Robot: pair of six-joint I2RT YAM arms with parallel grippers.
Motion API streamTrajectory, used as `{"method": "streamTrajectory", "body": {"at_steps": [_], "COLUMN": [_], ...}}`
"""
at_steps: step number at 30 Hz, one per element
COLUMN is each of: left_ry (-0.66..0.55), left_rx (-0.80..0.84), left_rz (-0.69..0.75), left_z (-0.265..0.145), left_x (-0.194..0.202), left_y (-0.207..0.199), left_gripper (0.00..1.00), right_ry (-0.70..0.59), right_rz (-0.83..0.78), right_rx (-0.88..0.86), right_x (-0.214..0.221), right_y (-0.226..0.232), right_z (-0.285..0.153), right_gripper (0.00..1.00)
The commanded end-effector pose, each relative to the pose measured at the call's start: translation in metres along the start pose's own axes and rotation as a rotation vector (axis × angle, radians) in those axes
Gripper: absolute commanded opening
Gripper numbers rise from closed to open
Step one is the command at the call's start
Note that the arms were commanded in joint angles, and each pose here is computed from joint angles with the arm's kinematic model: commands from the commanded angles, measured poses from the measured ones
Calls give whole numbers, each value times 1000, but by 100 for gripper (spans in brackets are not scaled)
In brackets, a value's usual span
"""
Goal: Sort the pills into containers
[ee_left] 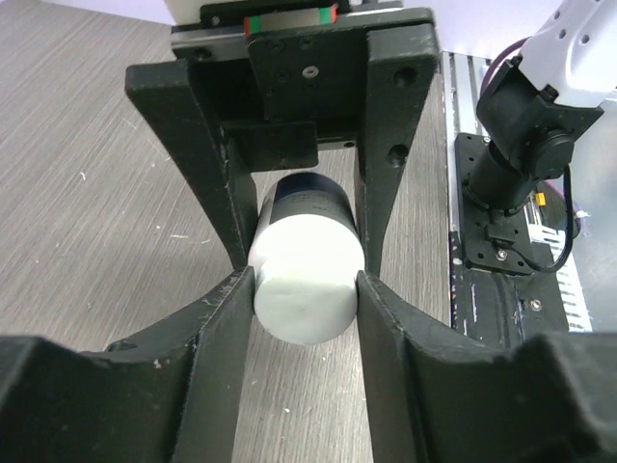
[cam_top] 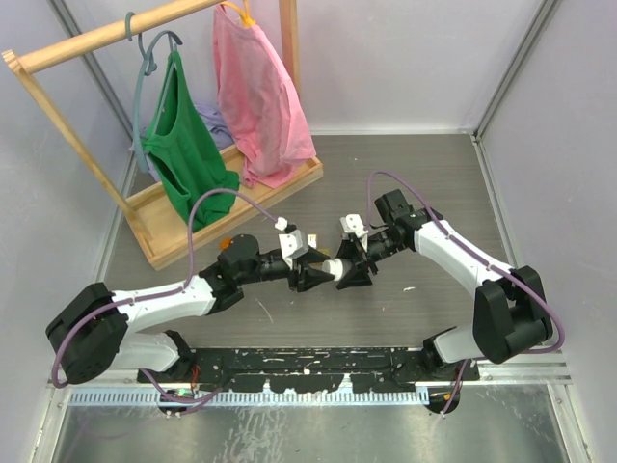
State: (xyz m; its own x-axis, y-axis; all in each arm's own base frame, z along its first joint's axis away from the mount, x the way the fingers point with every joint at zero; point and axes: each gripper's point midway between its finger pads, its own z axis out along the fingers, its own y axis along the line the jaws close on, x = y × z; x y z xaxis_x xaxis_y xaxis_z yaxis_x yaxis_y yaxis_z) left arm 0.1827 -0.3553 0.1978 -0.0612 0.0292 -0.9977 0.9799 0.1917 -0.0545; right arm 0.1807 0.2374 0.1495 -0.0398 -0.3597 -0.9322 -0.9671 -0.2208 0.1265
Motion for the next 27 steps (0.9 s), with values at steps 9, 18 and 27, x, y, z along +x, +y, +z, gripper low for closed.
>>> {"method": "streamTrajectory", "body": {"at_steps": [9, 18, 27], "left_ry": [-81, 51, 18], "left_rx": [18, -171, -265], "left_rz": [-199, -617, -896], "left_z": [5, -2, 5], "left_x": [-44, -47, -57], "left_y": [-9, -4, -12], "left_gripper": [19, 10, 2], "right_ry": [-23, -22, -20], "right_rz": [-44, -41, -38], "right_rx": [1, 1, 3], "right_x": [-12, -11, -11], "right_y": [-4, -5, -5], "right_z": [-2, -2, -2], "right_gripper": [1, 1, 1]}}
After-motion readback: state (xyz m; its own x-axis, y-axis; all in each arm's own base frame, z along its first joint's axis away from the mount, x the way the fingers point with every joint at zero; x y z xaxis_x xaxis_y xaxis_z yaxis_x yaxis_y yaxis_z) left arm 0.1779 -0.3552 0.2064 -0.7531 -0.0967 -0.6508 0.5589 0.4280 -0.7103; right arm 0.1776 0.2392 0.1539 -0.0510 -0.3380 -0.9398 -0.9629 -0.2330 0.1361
